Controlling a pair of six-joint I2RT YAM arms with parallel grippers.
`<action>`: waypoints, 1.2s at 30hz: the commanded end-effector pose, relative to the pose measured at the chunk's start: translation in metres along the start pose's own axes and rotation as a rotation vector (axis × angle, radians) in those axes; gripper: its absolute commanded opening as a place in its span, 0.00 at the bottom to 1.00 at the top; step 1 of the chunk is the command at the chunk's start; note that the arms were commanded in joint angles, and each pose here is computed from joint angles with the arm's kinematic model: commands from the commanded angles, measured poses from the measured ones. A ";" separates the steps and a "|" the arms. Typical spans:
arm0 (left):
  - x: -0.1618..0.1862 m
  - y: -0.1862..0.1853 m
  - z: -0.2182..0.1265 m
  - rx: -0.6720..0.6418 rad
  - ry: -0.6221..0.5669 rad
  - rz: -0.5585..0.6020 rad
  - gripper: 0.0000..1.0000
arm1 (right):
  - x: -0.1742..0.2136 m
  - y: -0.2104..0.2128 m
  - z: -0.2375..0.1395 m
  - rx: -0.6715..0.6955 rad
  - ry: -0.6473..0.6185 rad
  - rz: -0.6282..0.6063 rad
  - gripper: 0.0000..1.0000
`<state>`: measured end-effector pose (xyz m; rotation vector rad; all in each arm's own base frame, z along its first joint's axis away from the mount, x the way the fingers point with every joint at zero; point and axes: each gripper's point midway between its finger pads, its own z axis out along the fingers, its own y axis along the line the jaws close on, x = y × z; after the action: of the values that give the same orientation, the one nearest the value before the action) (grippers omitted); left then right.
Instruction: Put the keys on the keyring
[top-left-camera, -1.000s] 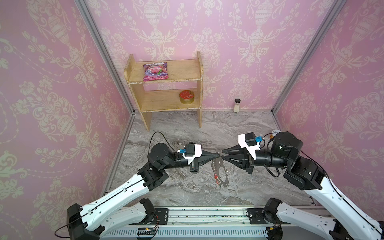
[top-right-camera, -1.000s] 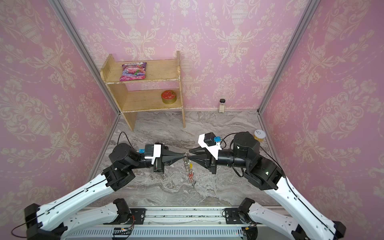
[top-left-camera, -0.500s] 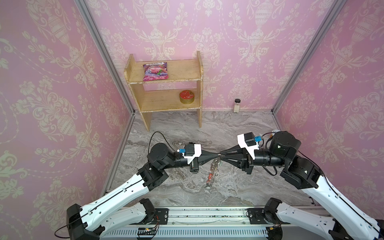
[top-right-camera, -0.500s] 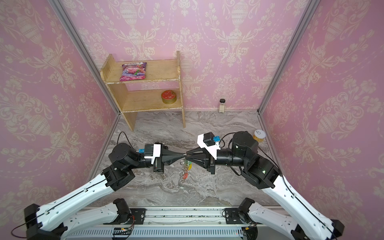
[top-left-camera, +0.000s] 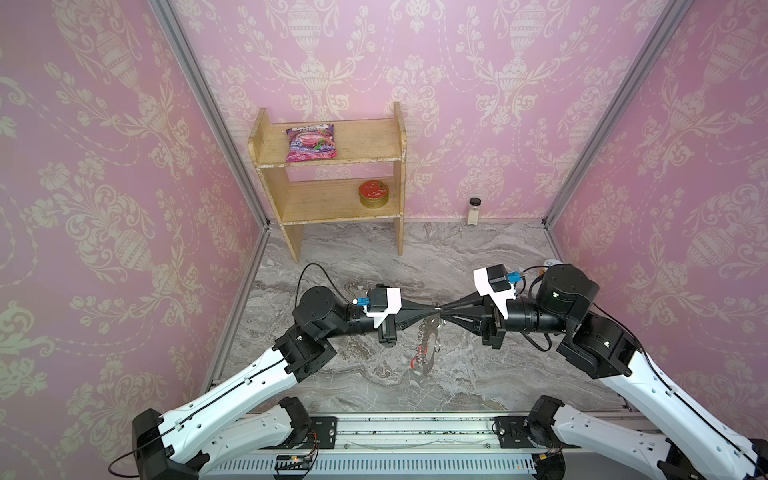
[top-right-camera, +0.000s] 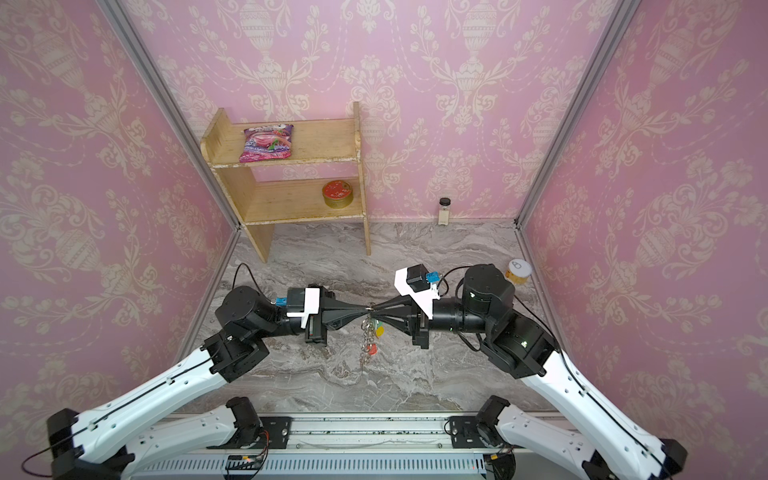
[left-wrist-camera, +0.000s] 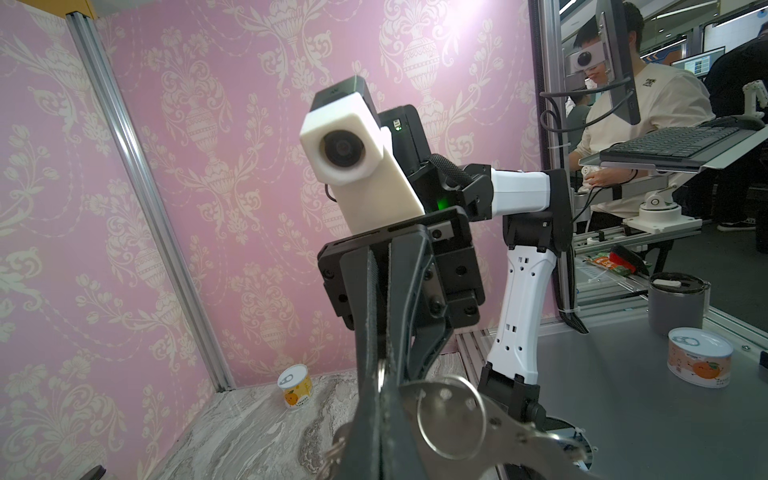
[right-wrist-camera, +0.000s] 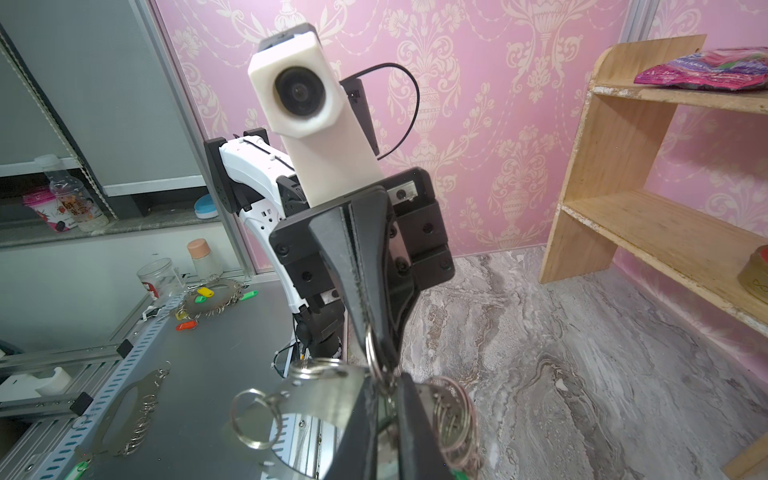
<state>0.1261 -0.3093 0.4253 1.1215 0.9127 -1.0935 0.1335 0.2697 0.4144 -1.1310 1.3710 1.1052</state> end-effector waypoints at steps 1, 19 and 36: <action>-0.030 -0.002 -0.001 0.008 -0.079 0.043 0.00 | -0.001 0.001 0.002 -0.018 -0.021 0.012 0.07; -0.003 0.007 -0.004 -0.062 0.046 -0.007 0.15 | 0.002 -0.012 -0.011 0.114 0.095 -0.030 0.00; 0.047 0.012 -0.015 -0.090 0.384 -0.055 0.43 | 0.028 -0.018 -0.005 0.136 0.330 -0.042 0.00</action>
<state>0.1454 -0.3049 0.4022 1.1774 1.1815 -0.9542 0.1524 0.2631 0.3794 -1.2297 1.6625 0.8547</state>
